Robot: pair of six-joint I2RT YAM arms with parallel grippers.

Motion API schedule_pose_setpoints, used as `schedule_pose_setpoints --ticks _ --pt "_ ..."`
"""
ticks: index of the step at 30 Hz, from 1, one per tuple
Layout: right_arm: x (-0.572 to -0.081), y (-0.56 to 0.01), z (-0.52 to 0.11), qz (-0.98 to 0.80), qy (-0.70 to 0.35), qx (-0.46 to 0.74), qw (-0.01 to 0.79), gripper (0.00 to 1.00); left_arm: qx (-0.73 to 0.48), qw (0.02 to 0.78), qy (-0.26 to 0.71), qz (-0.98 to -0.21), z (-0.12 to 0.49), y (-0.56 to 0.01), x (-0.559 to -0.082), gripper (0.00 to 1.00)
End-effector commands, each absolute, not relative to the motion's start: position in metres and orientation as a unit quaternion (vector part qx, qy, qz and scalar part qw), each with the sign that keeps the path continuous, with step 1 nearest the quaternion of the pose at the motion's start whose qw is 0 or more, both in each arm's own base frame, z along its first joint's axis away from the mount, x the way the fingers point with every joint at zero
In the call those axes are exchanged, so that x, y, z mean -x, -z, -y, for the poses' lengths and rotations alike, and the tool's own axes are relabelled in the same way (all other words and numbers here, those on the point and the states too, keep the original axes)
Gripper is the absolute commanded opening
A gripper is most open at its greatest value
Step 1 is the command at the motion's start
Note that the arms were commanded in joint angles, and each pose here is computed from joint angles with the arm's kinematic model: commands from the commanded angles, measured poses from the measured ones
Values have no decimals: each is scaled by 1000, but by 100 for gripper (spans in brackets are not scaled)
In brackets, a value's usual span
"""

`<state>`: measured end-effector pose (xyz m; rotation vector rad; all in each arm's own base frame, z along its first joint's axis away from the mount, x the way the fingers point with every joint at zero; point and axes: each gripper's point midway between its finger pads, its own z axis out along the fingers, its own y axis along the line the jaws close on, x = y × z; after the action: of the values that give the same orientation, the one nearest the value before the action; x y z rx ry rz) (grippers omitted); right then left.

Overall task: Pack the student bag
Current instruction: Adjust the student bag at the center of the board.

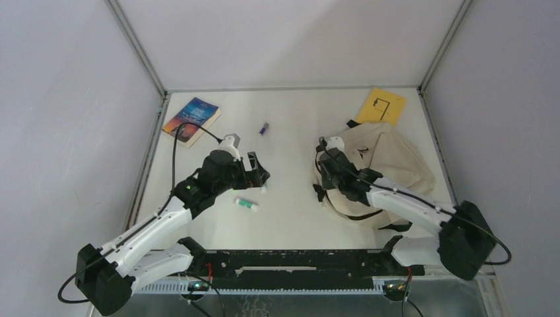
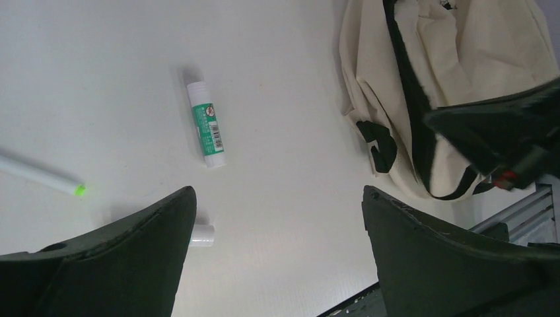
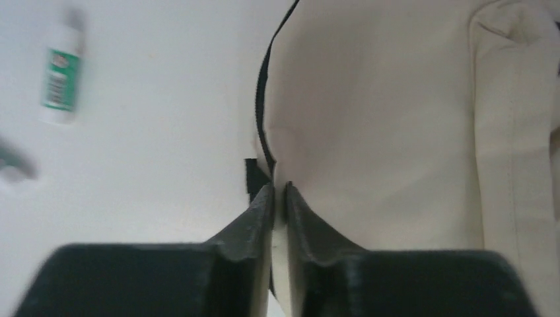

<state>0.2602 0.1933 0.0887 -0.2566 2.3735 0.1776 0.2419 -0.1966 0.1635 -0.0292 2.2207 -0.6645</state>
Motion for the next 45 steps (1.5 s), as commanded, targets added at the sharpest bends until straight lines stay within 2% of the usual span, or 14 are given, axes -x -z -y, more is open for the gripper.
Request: schedule_pose_setpoints --ticks 1,2,8,15,23,27,32,36,39,41,43,45 --pt "-270 -164 -203 -881 -130 87 446 8 17 418 280 -864 202 -179 -250 100" --pt "-269 -174 -201 -877 -137 85 452 0 16 419 285 -862 204 -181 -250 100" --pt "-262 -191 -190 -880 -183 59 435 0 -11 400 323 -858 225 -184 -250 100" --pt "-261 -239 -181 -843 -330 -23 423 0 -33 353 380 -854 261 -174 -243 99" --pt "-261 -249 -169 -828 -395 -84 389 0 -45 308 401 -861 313 -156 -252 98" --pt "-259 -252 -164 -824 -400 -98 390 0 -24 274 402 -873 340 -135 -263 90" --pt "-254 -248 -157 -823 -396 -111 392 0 -15 270 423 -865 370 -136 -273 76" --pt "-251 -241 -154 -825 -395 -121 385 0 -25 247 415 -875 393 -123 -275 71" --pt "-249 -242 -151 -823 -393 -126 389 0 -24 228 408 -884 402 -108 -275 57" --pt "-247 -245 -145 -821 -390 -130 396 0 -23 225 396 -890 400 -101 -276 43" --pt "-242 -249 -139 -817 -391 -133 403 0 -29 233 371 -898 393 -97 -279 20" --pt "-233 -255 -132 -814 -389 -131 411 0 -47 249 344 -904 384 -99 -284 2"
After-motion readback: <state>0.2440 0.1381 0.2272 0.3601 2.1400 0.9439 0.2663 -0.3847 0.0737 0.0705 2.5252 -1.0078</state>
